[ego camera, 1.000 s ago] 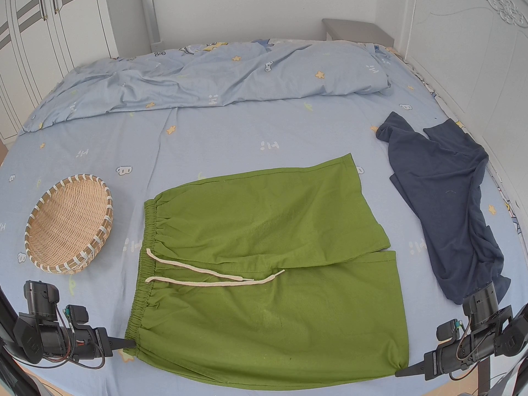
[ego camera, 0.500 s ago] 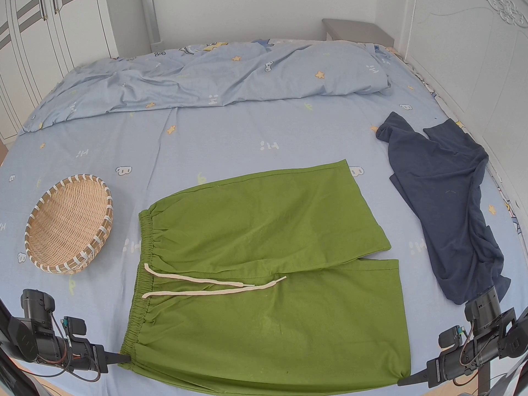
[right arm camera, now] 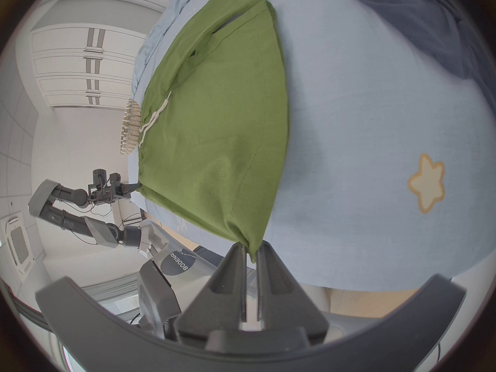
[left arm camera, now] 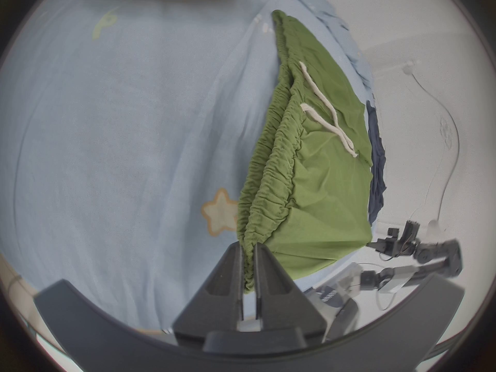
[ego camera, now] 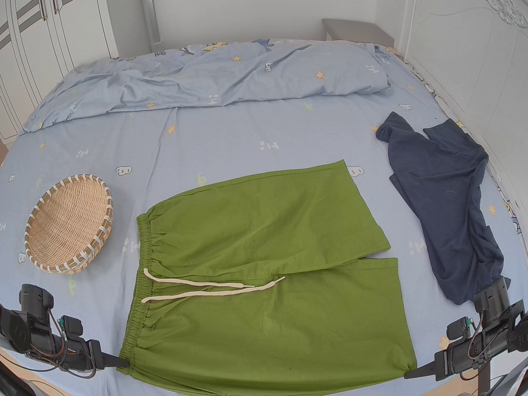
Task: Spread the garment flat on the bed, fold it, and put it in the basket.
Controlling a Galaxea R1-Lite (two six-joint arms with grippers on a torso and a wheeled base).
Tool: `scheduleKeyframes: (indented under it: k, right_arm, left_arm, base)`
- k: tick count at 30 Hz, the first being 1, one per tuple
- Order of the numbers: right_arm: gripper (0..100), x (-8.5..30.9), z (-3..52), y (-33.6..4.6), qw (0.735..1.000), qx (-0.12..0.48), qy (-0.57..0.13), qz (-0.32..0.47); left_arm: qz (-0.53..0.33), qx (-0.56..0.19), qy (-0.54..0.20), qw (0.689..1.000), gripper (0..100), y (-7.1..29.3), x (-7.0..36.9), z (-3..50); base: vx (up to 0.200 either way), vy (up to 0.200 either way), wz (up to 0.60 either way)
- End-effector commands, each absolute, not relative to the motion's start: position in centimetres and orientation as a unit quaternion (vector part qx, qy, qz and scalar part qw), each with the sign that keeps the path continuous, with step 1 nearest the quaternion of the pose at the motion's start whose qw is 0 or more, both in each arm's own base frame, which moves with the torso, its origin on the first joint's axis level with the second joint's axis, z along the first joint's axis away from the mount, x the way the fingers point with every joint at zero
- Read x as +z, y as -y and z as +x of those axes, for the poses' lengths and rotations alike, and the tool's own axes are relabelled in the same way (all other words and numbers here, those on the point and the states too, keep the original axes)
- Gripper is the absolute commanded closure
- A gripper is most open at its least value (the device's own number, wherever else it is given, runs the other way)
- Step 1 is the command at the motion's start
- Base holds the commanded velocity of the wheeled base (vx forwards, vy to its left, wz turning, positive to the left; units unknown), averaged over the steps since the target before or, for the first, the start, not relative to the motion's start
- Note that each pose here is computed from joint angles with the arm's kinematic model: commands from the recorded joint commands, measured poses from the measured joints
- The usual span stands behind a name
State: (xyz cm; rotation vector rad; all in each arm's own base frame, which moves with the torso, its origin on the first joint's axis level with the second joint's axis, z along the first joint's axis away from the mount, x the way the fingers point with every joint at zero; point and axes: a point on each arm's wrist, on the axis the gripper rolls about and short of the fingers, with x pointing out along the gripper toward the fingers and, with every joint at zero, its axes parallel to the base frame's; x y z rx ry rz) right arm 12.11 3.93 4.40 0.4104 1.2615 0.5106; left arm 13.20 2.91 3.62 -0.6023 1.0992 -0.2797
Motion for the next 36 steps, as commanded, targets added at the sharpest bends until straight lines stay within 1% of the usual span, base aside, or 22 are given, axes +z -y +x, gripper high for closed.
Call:
scheduleKeyframes:
  k: [1,4,6,9,10,12,14,20,22,23,26,36]
  right_arm:
    - [100,9.9,14.0,-4.0,0.788,0.246,-0.529,0.196]
    - [100,12.6,15.0,-4.0,0.798,0.249,-0.513,0.196]
    - [100,13.7,15.5,-4.1,0.8,0.249,-0.51,0.196]
    - [100,15.7,16.7,-4.1,0.806,0.248,-0.5,0.198]
    - [100,15.7,16.7,-4.1,0.806,0.248,-0.5,0.198]
    - [100,17.3,17.4,-4.2,0.815,0.253,-0.483,0.196]
    - [100,17.9,17.9,-4.3,0.818,0.255,-0.477,0.195]
    - [100,20.7,21.3,-4.6,0.832,0.257,-0.452,0.196]
    - [100,20.9,21.7,-4.7,0.833,0.258,-0.45,0.195]
    - [100,21.6,22.9,-4.8,0.836,0.26,-0.442,0.195]
    - [100,22.2,24.7,-5.1,0.839,0.261,-0.436,0.194]
    - [100,23.4,29.3,-5.8,0.845,0.265,-0.422,0.193]
  left_arm:
    - [-0.312,-0.141,-0.487,0.804,100,-2.0,10.7,15.1]
    - [-0.319,-0.14,-0.501,0.792,100,-2.1,12.6,15.8]
    - [-0.325,-0.143,-0.499,0.79,100,-2.2,13.3,16.4]
    - [-0.332,-0.146,-0.504,0.784,100,-2.6,13.4,17.7]
    - [-0.332,-0.146,-0.504,0.784,100,-2.6,13.4,17.7]
    - [-0.34,-0.14,-0.502,0.782,100,-3.0,13.7,18.9]
    - [-0.345,-0.137,-0.502,0.781,100,-3.1,13.8,19.5]
    - [-0.36,-0.132,-0.485,0.786,100,-3.5,15.4,22.5]
    - [-0.361,-0.131,-0.484,0.786,100,-3.6,15.5,22.8]
    - [-0.361,-0.135,-0.486,0.784,100,-3.5,15.9,24.1]
    - [-0.371,-0.131,-0.482,0.783,100,-3.7,16.5,25.8]
    - [-0.369,-0.138,-0.47,0.79,100,-4.2,16.9,30.3]
  base:
    - [0.0,0.0,0.0]
    - [0.0,0.0,0.0]
    - [0.0,0.0,0.0]
    - [0.0,0.0,0.0]
    - [0.0,0.0,0.0]
    - [0.0,0.0,0.0]
    - [0.0,0.0,0.0]
    - [0.0,0.0,0.0]
    - [0.0,0.0,0.0]
    - [0.0,0.0,0.0]
    - [0.0,0.0,0.0]
    - [0.0,0.0,0.0]
